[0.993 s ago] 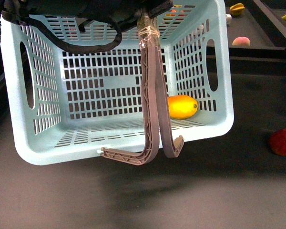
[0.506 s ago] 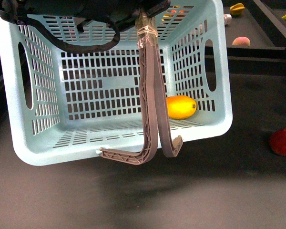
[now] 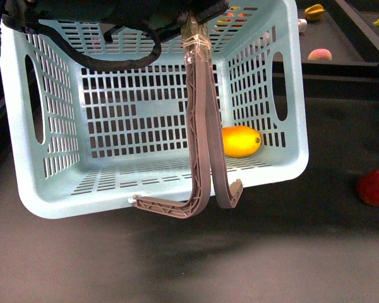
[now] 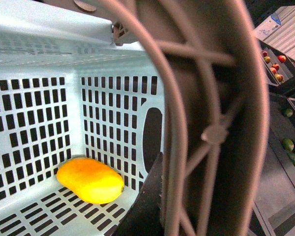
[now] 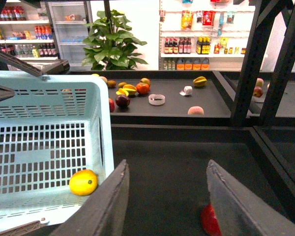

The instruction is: Pick mango with right arm and hold basket with left

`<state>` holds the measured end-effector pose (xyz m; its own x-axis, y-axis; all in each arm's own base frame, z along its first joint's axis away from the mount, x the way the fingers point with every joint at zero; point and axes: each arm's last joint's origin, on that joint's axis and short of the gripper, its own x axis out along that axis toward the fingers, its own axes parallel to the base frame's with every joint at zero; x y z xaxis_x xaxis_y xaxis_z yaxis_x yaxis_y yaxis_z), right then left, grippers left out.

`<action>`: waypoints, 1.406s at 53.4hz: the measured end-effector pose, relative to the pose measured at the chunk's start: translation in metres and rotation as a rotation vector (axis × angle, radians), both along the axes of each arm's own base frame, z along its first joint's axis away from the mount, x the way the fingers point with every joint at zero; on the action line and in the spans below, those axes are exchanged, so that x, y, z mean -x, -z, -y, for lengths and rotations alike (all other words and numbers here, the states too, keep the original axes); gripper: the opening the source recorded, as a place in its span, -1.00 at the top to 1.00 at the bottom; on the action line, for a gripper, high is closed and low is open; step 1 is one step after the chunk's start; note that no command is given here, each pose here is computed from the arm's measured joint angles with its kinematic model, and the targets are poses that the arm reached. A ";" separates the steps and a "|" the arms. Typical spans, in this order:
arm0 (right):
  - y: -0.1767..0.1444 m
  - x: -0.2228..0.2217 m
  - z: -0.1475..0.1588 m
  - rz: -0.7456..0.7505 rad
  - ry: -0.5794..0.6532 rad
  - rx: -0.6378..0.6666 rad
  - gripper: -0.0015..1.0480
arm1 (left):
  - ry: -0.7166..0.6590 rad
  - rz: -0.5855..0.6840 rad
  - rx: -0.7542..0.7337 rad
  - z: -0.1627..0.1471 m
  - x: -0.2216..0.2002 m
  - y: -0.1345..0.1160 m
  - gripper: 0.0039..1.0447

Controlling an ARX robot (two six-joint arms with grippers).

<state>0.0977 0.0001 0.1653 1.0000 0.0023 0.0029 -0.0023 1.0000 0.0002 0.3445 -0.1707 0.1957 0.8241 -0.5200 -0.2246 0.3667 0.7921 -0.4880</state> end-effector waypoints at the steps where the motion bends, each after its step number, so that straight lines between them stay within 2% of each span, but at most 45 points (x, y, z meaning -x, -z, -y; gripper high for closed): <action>1: 0.000 0.000 0.000 0.000 0.000 0.000 -0.05 | 0.000 0.000 0.000 0.000 0.000 0.000 0.90; 16: 0.000 0.000 0.000 0.000 0.000 0.000 -0.88 | 0.000 0.000 0.000 0.000 0.000 0.000 0.90; 20: 0.000 0.000 0.000 0.000 0.000 0.000 -0.83 | 0.047 0.022 -0.011 0.000 -0.001 0.002 0.90; 23: 0.000 0.000 0.000 0.000 0.001 0.000 -0.84 | 0.115 0.101 -0.102 0.002 -0.011 0.007 0.90; 26: 0.000 0.000 0.000 0.000 -0.002 0.000 -0.84 | 0.090 0.124 -0.171 0.004 -0.027 0.013 0.90; 31: 0.000 0.000 0.000 0.000 -0.002 0.000 -0.84 | 0.013 0.102 -0.154 -0.001 -0.049 0.015 0.90; 44: 0.000 0.000 0.000 0.000 0.000 0.000 -0.84 | -0.362 -0.090 0.006 -0.031 -0.105 0.019 0.90; 49: 0.000 0.000 0.000 0.000 0.000 0.000 -0.84 | -0.586 -0.174 0.089 -0.059 -0.131 0.021 0.90; 56: 0.000 0.000 0.000 0.000 0.000 0.000 -0.84 | -0.803 -0.239 0.201 -0.092 -0.152 0.021 0.90; 65: 0.000 0.000 0.000 0.000 0.000 0.000 -0.84 | -0.999 -0.285 0.347 -0.125 -0.167 0.020 0.90; 75: 0.000 0.000 0.000 0.000 0.000 0.000 -0.84 | -1.134 -0.322 0.537 -0.156 -0.174 0.028 0.90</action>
